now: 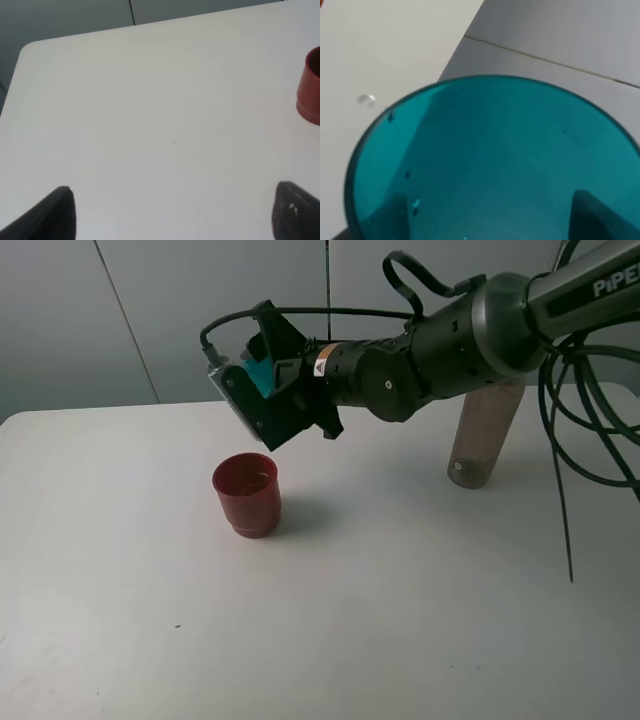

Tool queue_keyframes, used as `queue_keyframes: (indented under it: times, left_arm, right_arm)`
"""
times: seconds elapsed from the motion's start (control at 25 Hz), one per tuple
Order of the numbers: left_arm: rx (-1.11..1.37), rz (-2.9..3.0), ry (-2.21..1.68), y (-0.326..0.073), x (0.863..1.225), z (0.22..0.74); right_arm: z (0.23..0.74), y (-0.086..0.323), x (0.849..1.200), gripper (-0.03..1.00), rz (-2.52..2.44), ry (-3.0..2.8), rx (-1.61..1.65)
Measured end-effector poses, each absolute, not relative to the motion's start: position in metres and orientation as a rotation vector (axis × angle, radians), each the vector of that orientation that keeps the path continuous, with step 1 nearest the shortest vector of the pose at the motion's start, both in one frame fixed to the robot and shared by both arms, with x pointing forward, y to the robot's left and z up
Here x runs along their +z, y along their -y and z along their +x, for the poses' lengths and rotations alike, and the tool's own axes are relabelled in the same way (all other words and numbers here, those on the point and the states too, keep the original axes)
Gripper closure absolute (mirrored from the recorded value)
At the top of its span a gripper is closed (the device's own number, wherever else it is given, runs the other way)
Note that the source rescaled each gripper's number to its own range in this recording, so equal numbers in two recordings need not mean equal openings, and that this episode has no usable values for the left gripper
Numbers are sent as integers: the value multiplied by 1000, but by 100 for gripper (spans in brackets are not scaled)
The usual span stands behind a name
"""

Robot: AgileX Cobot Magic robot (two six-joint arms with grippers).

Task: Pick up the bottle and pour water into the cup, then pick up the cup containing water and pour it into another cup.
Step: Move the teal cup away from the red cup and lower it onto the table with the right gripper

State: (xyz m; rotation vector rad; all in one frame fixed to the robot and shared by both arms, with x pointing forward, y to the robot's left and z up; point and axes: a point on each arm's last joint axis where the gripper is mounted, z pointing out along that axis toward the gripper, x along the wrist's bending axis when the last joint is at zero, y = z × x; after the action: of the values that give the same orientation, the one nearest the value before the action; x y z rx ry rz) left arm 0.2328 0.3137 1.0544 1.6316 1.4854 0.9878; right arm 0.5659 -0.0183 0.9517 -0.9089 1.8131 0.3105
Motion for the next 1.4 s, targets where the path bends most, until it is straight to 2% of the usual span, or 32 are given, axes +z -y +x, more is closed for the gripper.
queue_keyframes:
  times: [0.28,0.72,0.96,1.4]
  left_arm:
    - [988,1632,-1485,-314,1054,233]
    - [988,1632,-1485,-314,1054,233]
    - [988,1632,-1485,-314,1054,233]
    - [987,1630,-1487,-314,1054,233]
  right_arm:
    - [558,25,964,86,-766,-2005,405]
    - [547,35,1009,86,159,-2182,942]
    - [538,41,997,86,583,-2197,1150]
    - [517,65,959,86,842,-2045,1330]
